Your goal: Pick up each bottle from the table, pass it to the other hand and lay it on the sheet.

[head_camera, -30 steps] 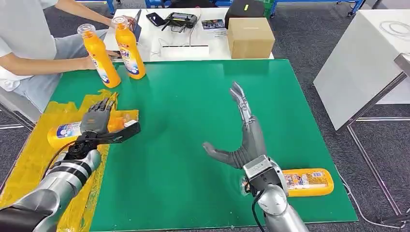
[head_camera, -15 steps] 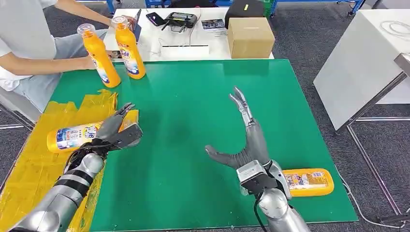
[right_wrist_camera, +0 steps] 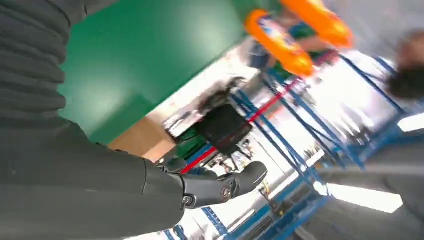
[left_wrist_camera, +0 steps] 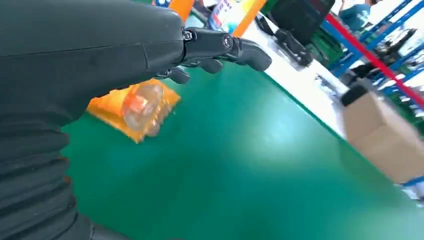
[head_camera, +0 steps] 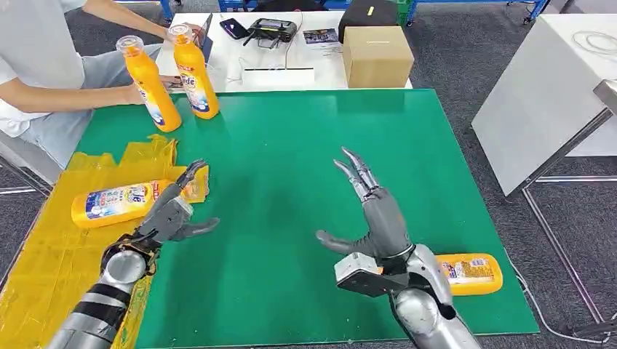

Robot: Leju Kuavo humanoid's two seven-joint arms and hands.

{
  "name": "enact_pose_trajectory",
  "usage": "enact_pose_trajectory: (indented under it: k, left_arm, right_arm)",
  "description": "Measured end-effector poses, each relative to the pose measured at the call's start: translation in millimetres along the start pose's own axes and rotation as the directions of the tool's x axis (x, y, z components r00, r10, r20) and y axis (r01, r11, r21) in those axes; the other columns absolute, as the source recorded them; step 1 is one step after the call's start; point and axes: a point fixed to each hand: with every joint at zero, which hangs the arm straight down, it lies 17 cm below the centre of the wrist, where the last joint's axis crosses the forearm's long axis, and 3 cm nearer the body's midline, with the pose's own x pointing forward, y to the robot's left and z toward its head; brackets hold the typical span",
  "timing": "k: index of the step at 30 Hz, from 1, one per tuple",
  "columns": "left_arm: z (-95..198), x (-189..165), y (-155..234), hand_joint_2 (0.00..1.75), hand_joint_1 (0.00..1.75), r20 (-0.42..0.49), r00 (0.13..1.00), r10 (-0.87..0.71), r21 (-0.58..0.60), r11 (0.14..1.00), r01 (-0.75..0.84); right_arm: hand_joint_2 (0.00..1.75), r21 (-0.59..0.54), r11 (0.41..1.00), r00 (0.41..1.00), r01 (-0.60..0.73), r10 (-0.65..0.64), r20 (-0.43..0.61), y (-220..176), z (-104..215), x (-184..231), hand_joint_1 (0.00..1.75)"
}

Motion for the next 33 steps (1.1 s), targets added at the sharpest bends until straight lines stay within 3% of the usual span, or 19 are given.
enact_pose_trajectory:
  k: [6, 11, 20, 27, 33]
  left_arm:
    - [9.0, 11.0, -5.0, 1.75, 0.0, 0.009, 0.999, 0.053, 0.037, 0.998, -0.053]
    - [8.2, 20.0, -6.9, 1.75, 0.0, 0.028, 0.996, 0.088, 0.055, 0.994, -0.089]
    - [2.2, 35.8, -12.4, 1.75, 0.0, 0.062, 0.99, 0.127, 0.065, 0.989, -0.131]
    - [-0.6, 44.1, -21.7, 1.75, 0.0, 0.077, 0.986, 0.146, 0.053, 0.987, -0.15]
    - [-4.7, 53.8, -29.2, 1.75, 0.0, 0.094, 0.983, 0.158, 0.041, 0.986, -0.162]
  right_arm:
    - [1.75, 0.216, 0.945, 0.96, -0.244, 0.268, -0.086, 20.8, 60.2, -55.5, 0.0]
    - [1.75, 0.323, 0.898, 0.929, -0.3, 0.352, -0.116, 14.9, 96.3, -86.8, 0.0]
    - [1.75, 0.441, 0.854, 0.914, -0.276, 0.375, -0.154, -12.9, 129.8, -122.1, 0.0]
    - [1.75, 0.466, 0.791, 0.802, -0.397, 0.546, -0.242, -59.8, 140.1, -169.9, 0.0]
    - [1.75, 0.5, 0.775, 0.773, -0.387, 0.568, -0.283, -70.5, 150.0, -194.1, 0.0]
